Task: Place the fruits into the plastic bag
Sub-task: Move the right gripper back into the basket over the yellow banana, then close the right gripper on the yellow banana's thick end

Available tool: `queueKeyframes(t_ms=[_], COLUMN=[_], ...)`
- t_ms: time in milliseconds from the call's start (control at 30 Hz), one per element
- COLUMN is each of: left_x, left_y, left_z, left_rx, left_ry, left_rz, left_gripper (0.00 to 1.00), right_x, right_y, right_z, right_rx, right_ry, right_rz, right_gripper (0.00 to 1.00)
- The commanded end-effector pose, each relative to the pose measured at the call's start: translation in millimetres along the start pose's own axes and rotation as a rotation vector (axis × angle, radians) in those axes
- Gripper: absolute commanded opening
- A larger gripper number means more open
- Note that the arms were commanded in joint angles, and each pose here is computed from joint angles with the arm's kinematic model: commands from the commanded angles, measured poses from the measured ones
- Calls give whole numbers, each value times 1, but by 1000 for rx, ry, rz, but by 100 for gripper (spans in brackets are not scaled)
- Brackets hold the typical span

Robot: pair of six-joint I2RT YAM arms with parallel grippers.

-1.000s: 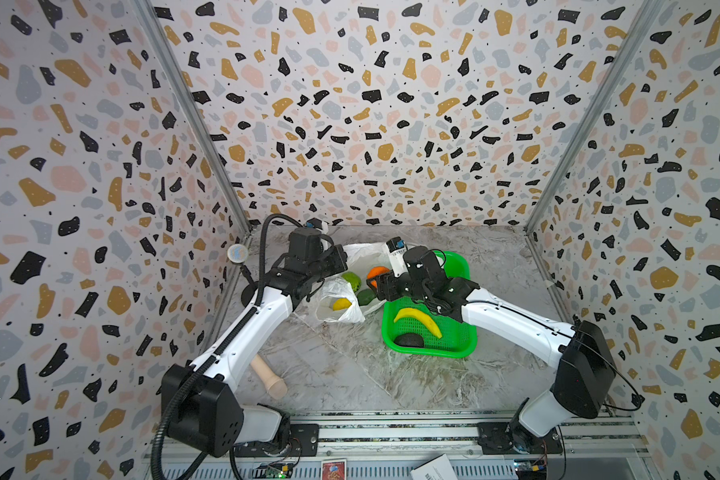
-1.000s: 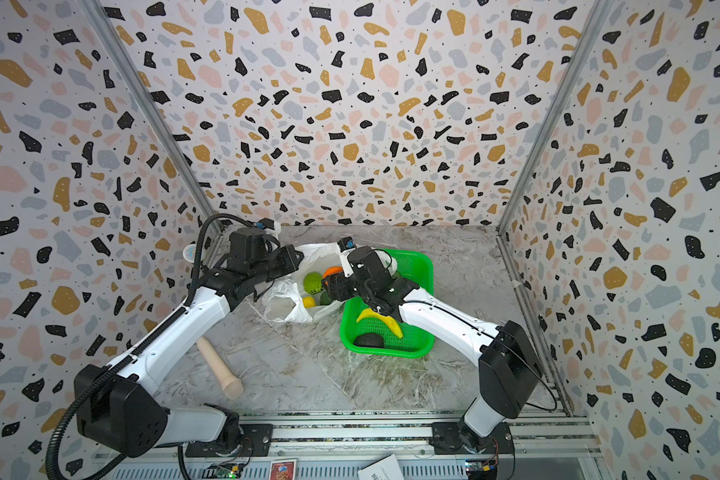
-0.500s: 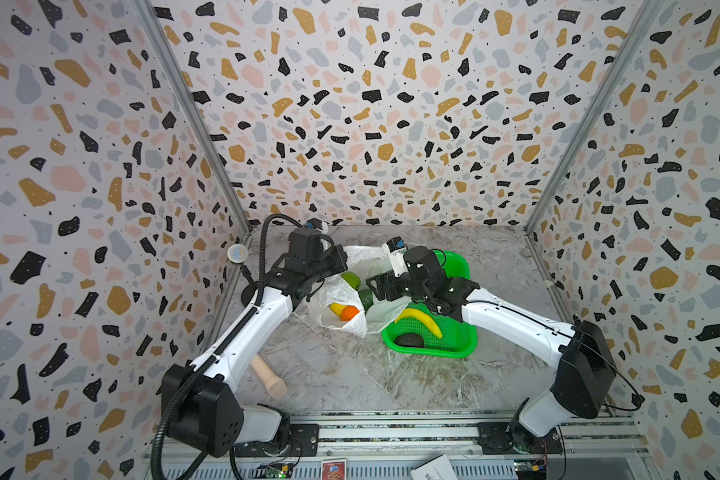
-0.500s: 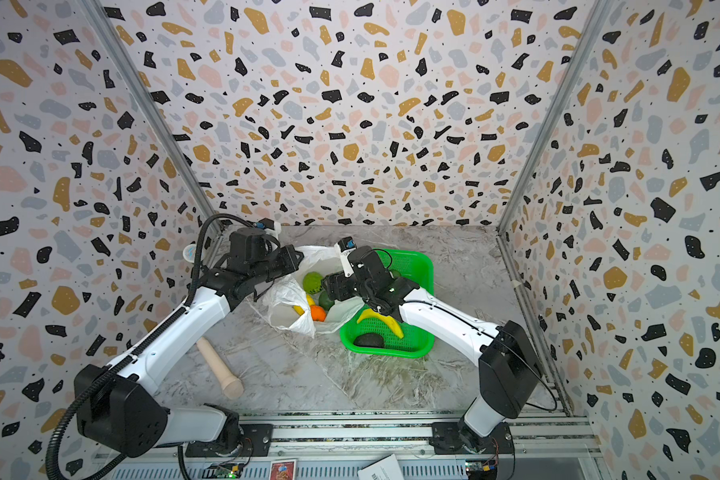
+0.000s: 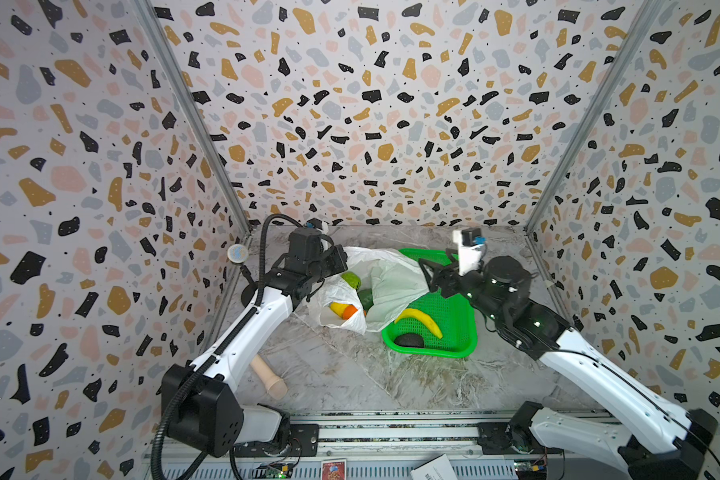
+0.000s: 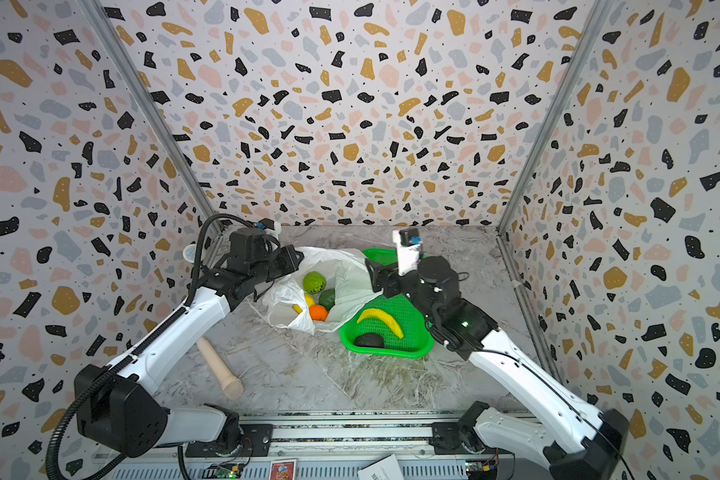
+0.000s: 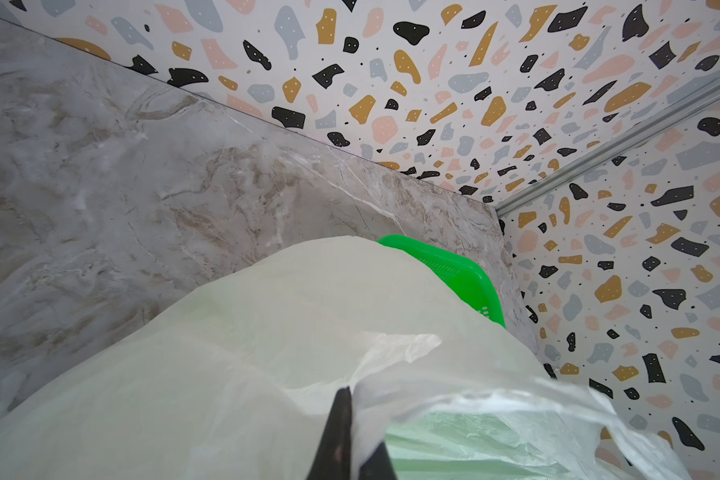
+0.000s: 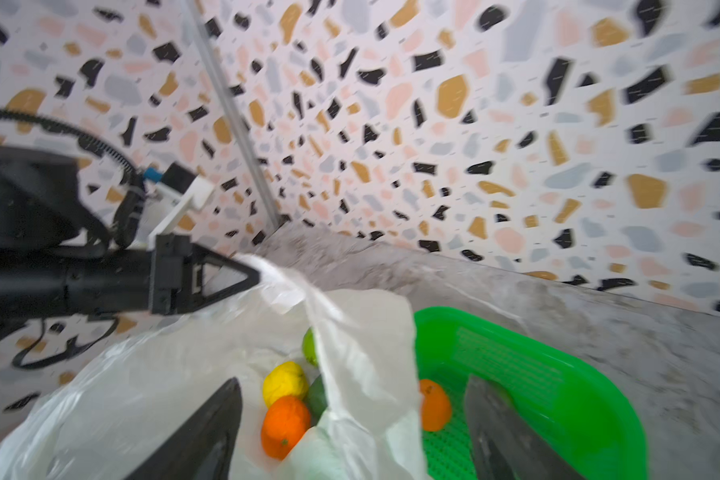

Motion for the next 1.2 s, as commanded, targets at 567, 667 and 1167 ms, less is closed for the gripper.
queueKeyframes(t_ms=[567, 667, 1167], left_x=[-6, -6, -5], left_y=[-4, -4, -4], left_z=[3, 3, 2], left_rx=[12, 15, 14], left_ry=[-18, -18, -18], left_rz=[23, 20, 18], left_gripper=[0, 0, 0], right_x=[166, 177, 222], right_y=[-93, -83, -89], right_z=[36, 48, 80], right_rx=[210, 198, 260], right_ry=[540, 604, 805], right_rz=[191, 129, 21], right_gripper=[81, 81, 73])
Point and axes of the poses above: each gripper's point midway between its finger pads, its own z axis out along the fingers, its own y axis along the line the jaws close on, x = y × z, the point moved 6 cm from there along -z, back along the fingers, and after that the axes turned 9 degrees about z, right-handed, at the moved point
